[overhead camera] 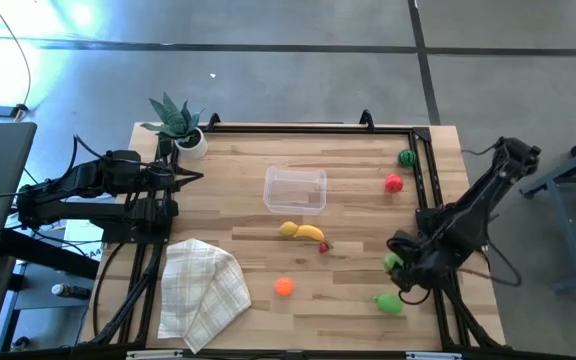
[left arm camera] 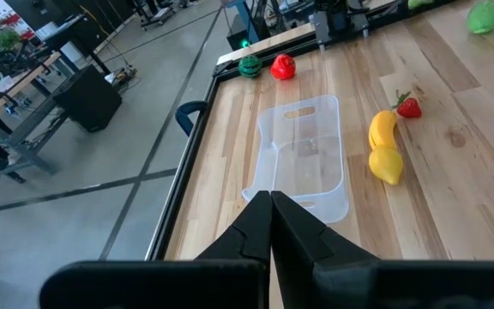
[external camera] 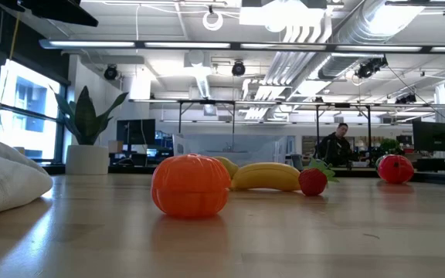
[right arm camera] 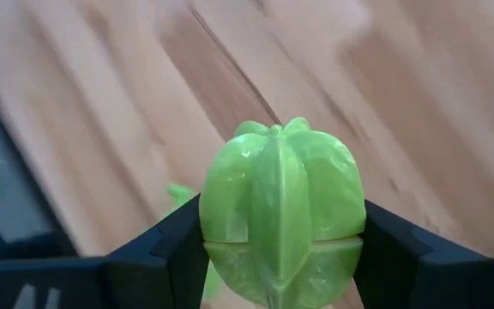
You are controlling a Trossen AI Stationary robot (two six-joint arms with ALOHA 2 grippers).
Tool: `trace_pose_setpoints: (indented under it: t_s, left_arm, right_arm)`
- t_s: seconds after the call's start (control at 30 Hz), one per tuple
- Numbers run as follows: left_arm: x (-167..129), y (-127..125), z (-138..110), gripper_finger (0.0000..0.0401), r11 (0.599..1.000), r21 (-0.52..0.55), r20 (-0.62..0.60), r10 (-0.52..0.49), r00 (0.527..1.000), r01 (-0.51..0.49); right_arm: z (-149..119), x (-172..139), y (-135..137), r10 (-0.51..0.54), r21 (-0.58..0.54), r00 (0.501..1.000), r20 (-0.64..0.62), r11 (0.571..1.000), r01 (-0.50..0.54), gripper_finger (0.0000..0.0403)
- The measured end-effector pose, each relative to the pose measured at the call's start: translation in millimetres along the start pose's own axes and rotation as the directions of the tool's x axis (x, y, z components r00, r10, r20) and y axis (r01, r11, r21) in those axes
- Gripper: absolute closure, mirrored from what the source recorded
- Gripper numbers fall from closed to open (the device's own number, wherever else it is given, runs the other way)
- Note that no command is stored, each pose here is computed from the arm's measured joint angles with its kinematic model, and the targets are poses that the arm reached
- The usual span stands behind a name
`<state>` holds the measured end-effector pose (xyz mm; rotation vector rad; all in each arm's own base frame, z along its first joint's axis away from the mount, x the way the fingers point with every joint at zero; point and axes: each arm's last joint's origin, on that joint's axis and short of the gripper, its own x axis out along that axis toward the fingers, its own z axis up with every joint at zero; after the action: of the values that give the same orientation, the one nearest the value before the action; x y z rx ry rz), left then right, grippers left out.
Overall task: Pick and placing Produce into tupperware
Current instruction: Put the starfruit into the transparent bin
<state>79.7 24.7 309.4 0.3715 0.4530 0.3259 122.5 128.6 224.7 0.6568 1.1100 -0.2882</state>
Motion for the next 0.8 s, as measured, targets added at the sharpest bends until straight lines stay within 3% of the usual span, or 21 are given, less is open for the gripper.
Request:
trace_pose_setpoints:
  t_s: [0.2, 0.4, 0.6, 0.8]
  left_arm:
    - [0.0, 0.0, 0.0, 0.04, 1.0, 0.0, 0.0, 0.0, 1.0, 0.0]
    - [0.1, 0.0, 0.0, 0.04, 1.0, 0.0, -0.001, 0.0, 1.0, 0.0]
    - [0.0, 0.0, 0.0, 0.04, 1.0, 0.0, 0.0, 0.0, 1.0, 0.0]
    - [0.0, 0.0, 0.0, 0.04, 1.0, 0.0, 0.0, 0.0, 1.0, 0.0]
  right_arm:
    - [43.7, -54.3, 23.3, 0.108, -0.121, 0.952, 0.287, 0.99, -0.076, 0.0196]
    - [105.1, -103.9, 44.0, 0.139, -0.271, 0.864, 0.484, 0.963, -0.003, 0.0196]
    - [176.2, -124.8, 51.2, 0.119, -0.335, 0.837, 0.534, 0.939, 0.08, 0.0196]
    - [255.7, -113.2, 56.0, 0.086, -0.392, 0.851, 0.518, 0.908, 0.147, 0.0196]
